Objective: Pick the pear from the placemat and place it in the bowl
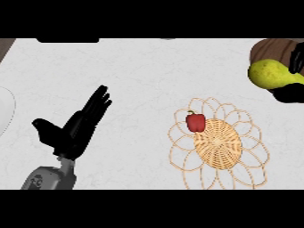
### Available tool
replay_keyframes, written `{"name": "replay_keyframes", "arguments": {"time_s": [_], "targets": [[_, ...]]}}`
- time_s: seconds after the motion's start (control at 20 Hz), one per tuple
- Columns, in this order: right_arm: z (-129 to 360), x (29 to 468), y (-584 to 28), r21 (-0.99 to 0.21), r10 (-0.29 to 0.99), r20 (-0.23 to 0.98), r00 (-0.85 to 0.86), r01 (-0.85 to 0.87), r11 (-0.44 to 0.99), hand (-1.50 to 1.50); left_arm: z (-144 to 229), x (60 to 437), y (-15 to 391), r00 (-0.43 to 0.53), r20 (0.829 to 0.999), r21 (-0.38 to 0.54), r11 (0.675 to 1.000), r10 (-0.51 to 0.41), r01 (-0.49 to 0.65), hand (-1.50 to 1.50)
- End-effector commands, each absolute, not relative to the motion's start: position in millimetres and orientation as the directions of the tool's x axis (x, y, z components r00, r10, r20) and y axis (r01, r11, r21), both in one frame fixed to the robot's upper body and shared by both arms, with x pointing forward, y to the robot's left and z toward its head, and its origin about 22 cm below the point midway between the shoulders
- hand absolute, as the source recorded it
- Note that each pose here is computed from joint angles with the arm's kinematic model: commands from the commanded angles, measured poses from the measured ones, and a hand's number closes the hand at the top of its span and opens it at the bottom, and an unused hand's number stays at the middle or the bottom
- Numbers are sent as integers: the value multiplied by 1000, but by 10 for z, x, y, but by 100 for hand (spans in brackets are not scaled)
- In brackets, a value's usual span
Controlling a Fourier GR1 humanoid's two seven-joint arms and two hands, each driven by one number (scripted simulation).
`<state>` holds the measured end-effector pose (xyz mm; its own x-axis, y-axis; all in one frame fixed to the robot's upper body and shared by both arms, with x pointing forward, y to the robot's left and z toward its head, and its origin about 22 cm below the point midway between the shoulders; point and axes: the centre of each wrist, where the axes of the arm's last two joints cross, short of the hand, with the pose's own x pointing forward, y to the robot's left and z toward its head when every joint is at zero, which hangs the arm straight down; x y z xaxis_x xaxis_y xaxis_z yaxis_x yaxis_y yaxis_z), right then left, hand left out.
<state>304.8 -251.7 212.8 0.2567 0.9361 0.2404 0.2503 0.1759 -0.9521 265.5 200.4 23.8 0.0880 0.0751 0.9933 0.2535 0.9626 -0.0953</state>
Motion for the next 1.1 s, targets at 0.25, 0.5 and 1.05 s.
{"name": "replay_keyframes", "arguments": {"time_s": [0.25, 0.5, 1.05], "targets": [[2116, 3549, -3059, -913, 899, 330, 289, 340, 226, 150, 291, 2837, 2008, 82, 992, -112, 958, 93, 266, 0], [1825, 3831, -3577, -913, 888, 332, 318, 346, 217, 150, 297, 2573, 1858, 77, 993, -104, 955, 86, 276, 0], [1684, 4186, -4011, -931, 878, 253, 407, 349, 107, 150, 349, 2642, 1842, 59, 996, -82, 940, 66, 331, 0]]}}
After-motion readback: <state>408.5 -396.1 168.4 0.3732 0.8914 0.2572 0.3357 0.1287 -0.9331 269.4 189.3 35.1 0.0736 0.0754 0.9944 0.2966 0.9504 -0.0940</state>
